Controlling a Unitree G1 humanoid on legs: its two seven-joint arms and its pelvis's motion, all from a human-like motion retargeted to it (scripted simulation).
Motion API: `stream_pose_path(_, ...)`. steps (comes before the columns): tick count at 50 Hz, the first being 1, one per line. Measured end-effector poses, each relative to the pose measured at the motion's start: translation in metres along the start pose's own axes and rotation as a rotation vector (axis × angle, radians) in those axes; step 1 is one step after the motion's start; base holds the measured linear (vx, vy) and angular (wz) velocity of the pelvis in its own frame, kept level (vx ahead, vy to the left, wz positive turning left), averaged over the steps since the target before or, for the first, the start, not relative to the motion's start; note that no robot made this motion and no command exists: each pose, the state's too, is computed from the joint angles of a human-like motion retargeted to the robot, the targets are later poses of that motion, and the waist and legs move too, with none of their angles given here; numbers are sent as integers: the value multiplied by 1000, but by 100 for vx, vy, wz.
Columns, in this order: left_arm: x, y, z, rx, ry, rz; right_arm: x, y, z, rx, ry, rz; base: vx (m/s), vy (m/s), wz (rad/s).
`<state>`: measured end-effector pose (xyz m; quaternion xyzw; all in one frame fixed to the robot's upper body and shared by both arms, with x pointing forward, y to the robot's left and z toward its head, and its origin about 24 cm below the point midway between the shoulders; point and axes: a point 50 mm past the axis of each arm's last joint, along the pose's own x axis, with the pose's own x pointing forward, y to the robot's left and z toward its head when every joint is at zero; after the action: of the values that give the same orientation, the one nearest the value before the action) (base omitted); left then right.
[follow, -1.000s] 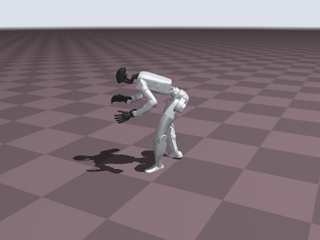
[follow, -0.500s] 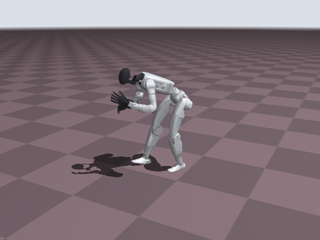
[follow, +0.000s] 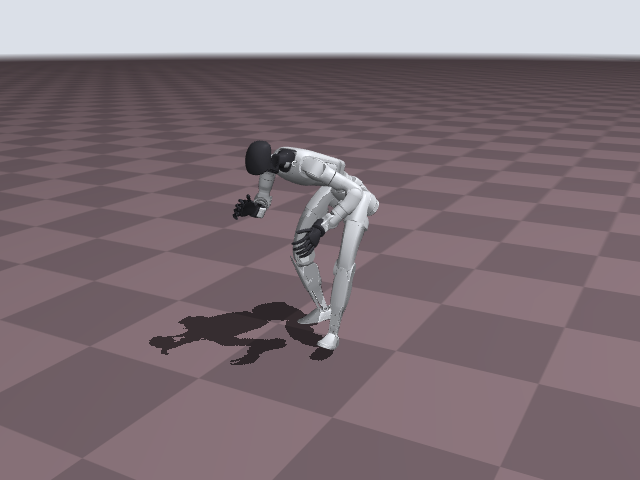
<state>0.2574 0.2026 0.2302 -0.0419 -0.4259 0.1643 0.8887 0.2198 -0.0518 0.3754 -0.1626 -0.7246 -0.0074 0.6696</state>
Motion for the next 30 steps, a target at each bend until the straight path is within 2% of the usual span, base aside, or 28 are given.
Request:
stream_pose_path(6, 1, -9, 1, -155, -1, 131, -36, -18, -25, -65, 166, -114, 45, 13, 10)
stream_pose_path(9, 9, -28, 9, -277, -18, 152, -65, -32, -39, -122, 287, -142, 46, 22, 105)
stream_pose_path(12, 17, -52, 15, -284, -18, 96, -100, -40, -49, -131, 446, -112, 48, 16, 60)
stream_pose_path(15, 40, -70, 49, -390, -194, 75, -108, -43, -51, -100, 475, -115, 41, 8, 17)
stream_pose_path(18, 51, -93, 70, -351, -264, -22, -124, -53, -53, -139, 538, -110, 41, 4, 40)
stream_pose_path(23, 64, -116, 137, -468, -565, -143, -110, -53, -51, -129, 464, -122, 33, -2, 37)
stream_pose_path(25, 67, -124, 139, -383, -553, -196, -122, -56, -53, -166, 524, -119, 48, -5, 86)
stream_pose_path(30, 60, -131, 168, -431, -726, -268, -113, -55, -51, -151, 473, -134, 41, -14, 118)
